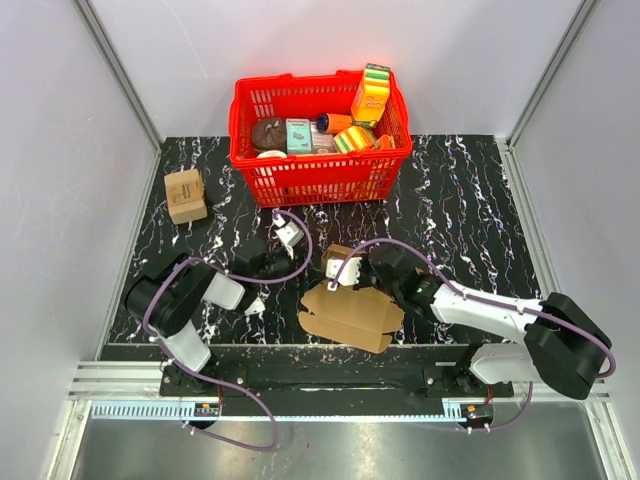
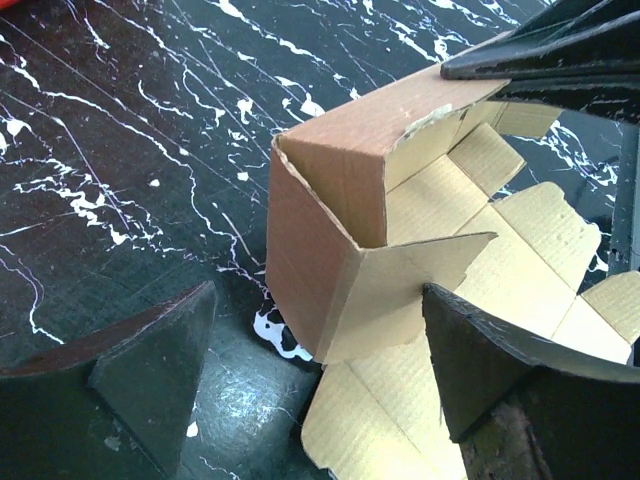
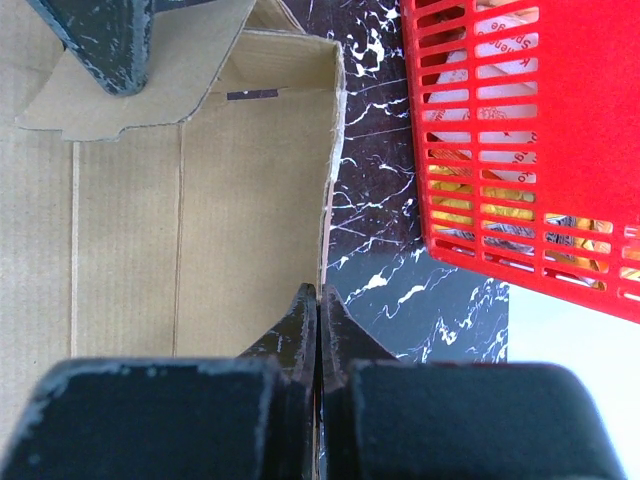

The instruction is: Fold the paper box

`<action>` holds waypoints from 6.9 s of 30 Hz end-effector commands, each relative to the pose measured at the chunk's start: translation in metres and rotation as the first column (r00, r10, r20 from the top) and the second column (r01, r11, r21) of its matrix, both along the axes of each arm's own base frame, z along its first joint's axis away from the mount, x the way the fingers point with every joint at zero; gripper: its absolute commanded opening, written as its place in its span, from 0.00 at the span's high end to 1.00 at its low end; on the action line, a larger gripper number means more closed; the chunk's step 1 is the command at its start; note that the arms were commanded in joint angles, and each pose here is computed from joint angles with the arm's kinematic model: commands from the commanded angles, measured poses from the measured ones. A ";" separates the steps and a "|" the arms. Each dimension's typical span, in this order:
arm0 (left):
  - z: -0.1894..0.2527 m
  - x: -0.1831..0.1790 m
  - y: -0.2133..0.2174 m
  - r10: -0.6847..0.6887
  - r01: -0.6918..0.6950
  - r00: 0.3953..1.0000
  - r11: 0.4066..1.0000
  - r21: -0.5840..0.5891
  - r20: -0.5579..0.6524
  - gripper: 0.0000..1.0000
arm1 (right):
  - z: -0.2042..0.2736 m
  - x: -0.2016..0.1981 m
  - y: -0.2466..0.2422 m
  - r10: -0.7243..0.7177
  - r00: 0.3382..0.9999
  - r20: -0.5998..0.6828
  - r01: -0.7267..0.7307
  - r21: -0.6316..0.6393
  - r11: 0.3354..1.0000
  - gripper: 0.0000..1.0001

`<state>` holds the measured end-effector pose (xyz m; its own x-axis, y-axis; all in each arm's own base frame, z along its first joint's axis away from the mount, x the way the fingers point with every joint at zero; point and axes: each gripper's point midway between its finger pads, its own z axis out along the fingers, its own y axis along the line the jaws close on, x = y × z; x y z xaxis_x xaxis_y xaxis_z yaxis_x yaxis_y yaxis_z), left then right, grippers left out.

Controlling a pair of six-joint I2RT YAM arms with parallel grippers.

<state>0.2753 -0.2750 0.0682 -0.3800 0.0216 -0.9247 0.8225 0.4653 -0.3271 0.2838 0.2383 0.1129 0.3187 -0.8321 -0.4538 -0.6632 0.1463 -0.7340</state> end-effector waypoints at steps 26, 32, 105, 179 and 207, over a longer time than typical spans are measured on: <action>0.001 -0.004 -0.011 -0.044 0.047 0.996 0.998 -0.036 0.076 0.11 | 0.001 -0.014 0.006 -0.067 0.973 0.223 0.071 -0.011 0.997 0.99; -0.005 -0.005 -0.011 -0.036 0.037 0.997 0.999 -0.015 0.063 0.12 | 0.016 -0.018 0.007 -0.062 0.968 0.243 0.061 0.013 0.998 0.99; 0.069 -0.025 -0.014 0.187 -0.114 0.904 0.972 -0.204 0.385 0.15 | -0.002 -0.066 0.031 -0.099 0.952 0.291 0.082 0.069 0.994 0.99; 0.085 -0.015 -0.019 0.232 -0.160 0.825 0.970 -0.181 0.515 0.68 | 0.135 -0.119 0.047 0.027 0.997 -0.073 0.041 0.789 0.613 0.37; 0.073 -0.009 -0.017 0.257 -0.219 0.804 0.966 -0.136 0.536 0.66 | 0.042 -0.068 0.037 -0.123 0.587 -0.800 0.719 0.446 0.533 0.92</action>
<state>0.2519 -0.2824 0.0501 -0.0768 0.1747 -0.9816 0.7827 0.6204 0.0492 0.2194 0.2633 0.1440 -0.5625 -0.1375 -0.8153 -0.5366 0.8109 0.2334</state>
